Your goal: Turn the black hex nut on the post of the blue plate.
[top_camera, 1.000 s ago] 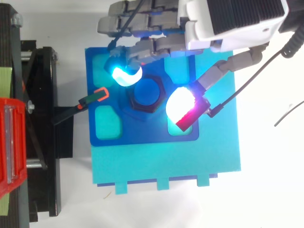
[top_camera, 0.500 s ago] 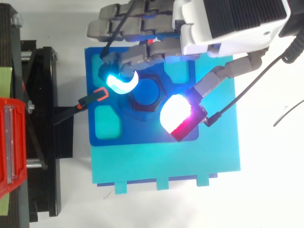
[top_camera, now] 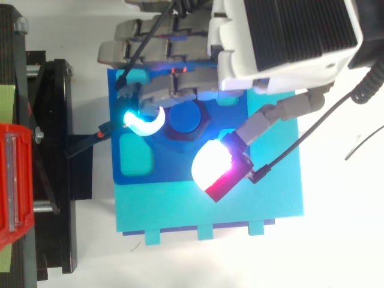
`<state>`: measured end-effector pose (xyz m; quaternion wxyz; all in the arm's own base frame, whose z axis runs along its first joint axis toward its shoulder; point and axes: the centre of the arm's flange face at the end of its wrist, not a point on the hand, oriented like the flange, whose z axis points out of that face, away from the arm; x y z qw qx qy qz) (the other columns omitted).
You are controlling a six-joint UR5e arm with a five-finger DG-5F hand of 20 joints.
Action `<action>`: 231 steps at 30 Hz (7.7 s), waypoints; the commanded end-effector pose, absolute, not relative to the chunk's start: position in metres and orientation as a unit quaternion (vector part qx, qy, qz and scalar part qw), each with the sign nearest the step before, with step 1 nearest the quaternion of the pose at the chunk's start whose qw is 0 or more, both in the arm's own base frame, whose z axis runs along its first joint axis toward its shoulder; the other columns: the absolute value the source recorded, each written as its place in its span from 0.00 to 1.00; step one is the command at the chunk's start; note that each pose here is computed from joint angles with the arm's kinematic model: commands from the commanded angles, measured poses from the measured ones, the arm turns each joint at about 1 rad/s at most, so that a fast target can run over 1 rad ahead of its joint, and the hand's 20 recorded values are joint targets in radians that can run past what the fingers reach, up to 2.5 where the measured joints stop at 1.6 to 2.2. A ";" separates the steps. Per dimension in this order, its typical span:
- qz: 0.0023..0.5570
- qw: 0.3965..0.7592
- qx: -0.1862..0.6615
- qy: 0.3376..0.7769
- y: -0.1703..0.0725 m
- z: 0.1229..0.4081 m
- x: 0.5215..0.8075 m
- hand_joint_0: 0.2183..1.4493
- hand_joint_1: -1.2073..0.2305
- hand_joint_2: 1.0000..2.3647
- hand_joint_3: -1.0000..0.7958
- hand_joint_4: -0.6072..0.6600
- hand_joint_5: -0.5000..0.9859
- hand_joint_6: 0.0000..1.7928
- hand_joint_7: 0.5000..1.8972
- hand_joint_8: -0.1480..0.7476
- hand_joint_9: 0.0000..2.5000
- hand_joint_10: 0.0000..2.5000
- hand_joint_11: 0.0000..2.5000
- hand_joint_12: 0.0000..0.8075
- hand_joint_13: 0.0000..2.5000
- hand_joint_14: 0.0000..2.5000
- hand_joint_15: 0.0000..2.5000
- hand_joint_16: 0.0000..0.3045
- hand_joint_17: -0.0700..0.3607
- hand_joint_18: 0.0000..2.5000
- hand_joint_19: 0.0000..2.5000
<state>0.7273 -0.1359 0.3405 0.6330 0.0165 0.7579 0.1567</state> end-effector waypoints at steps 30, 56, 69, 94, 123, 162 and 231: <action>0.130 0.619 0.009 0.775 -0.103 0.330 0.729 0.19 0.61 0.00 0.28 0.59 0.19 0.28 0.27 0.41 0.05 0.00 0.00 0.44 0.02 0.00 0.00 0.20 0.47 0.00 0.03; 0.119 0.611 -0.022 0.783 -0.088 0.325 0.728 0.19 0.61 0.00 0.28 0.59 0.19 0.28 0.27 0.41 0.05 0.00 0.00 0.44 0.02 0.00 0.00 0.20 0.47 0.00 0.03; 0.119 0.601 -0.021 0.790 -0.088 0.324 0.724 0.19 0.61 0.00 0.28 0.59 0.19 0.28 0.27 0.41 0.05 0.00 0.00 0.44 0.02 0.00 0.00 0.19 0.47 0.00 0.03; 0.116 0.598 -0.013 0.793 -0.099 0.322 0.722 0.19 0.61 0.00 0.28 0.59 0.19 0.28 0.27 0.41 0.05 0.00 0.00 0.44 0.02 0.00 0.00 0.19 0.47 0.00 0.03; 0.111 0.604 -0.005 0.789 -0.114 0.322 0.721 0.20 0.60 0.00 0.28 0.58 0.19 0.28 0.27 0.41 0.05 0.00 0.00 0.44 0.02 0.00 0.00 0.19 0.47 0.00 0.03; 0.115 0.625 0.014 0.772 -0.131 0.325 0.725 0.20 0.59 0.00 0.28 0.58 0.19 0.28 0.27 0.41 0.05 0.00 0.00 0.44 0.02 0.00 0.00 0.20 0.47 0.00 0.03; 0.123 0.626 0.016 0.770 -0.170 0.323 0.714 0.20 0.59 0.00 0.28 0.58 0.19 0.28 0.27 0.41 0.05 0.00 0.00 0.44 0.02 0.00 0.00 0.19 0.47 0.00 0.03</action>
